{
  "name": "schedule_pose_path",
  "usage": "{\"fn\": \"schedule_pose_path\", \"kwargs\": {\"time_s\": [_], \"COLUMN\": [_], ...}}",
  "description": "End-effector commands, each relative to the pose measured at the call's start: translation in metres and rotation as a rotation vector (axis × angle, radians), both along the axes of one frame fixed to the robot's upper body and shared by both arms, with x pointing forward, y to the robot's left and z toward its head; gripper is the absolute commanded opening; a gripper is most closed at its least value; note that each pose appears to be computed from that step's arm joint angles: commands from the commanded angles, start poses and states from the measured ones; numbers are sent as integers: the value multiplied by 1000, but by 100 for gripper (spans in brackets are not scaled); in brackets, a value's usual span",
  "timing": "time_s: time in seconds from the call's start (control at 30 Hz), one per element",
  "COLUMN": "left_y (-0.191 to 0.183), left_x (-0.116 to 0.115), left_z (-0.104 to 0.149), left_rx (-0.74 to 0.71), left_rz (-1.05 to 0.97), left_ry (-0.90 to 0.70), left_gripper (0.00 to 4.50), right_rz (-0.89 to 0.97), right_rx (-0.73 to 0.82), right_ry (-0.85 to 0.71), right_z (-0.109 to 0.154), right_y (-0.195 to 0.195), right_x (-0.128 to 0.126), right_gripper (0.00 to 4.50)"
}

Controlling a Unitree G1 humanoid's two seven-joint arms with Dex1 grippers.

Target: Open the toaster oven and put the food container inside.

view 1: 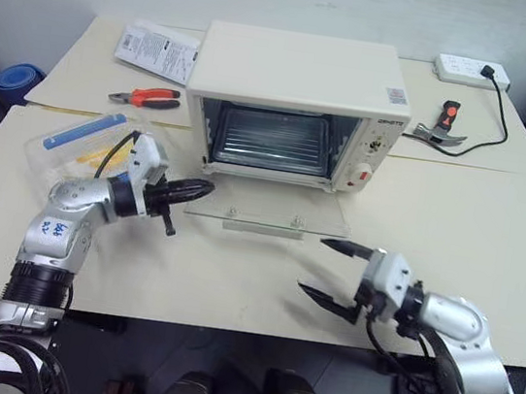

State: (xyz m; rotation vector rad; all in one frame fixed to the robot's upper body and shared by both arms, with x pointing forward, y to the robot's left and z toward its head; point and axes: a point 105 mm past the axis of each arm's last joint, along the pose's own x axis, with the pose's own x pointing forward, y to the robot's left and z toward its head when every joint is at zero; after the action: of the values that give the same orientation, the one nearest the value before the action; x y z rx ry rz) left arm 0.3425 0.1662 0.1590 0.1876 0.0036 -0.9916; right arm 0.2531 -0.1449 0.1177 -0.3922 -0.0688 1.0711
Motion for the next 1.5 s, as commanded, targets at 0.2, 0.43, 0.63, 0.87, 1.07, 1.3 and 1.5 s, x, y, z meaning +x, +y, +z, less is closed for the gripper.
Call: {"fn": "schedule_pose_path", "kwargs": {"time_s": [0.2, 0.43, 0.63, 0.87, 1.07, 1.3, 1.5], "left_y": [14, 55, 144, 198, 221, 231, 230], "left_x": [-29, -54, -113, -161, -117, -55, -28], "left_z": [-39, -26, -30, -49, 4, 21, 7], "left_rx": [22, -203, -407, -525, -595, -454, -361], "left_rz": [142, 452, 987, 1332, 1310, 1310, 1349], "left_ry": [-2, -89, -105, 6, -12, 231, 415], "left_gripper": [2, 41, 200, 407, 447, 447, 447], "right_rz": [-182, 0, 150, 240, 239, 248, 227], "right_rx": [255, 427, 401, 384, 349, 330, 335], "right_ry": [-161, -240, -311, -363, -351, -319, -326], "right_z": [53, 93, 94, 92, 84, 79, 82], "right_y": [-43, -4, 25, 39, 35, 38, 41], "right_x": [1, 22, 28, 28, 29, 27, 26], "right_gripper": [450, 450, 450, 450, 450, 450, 450]}}
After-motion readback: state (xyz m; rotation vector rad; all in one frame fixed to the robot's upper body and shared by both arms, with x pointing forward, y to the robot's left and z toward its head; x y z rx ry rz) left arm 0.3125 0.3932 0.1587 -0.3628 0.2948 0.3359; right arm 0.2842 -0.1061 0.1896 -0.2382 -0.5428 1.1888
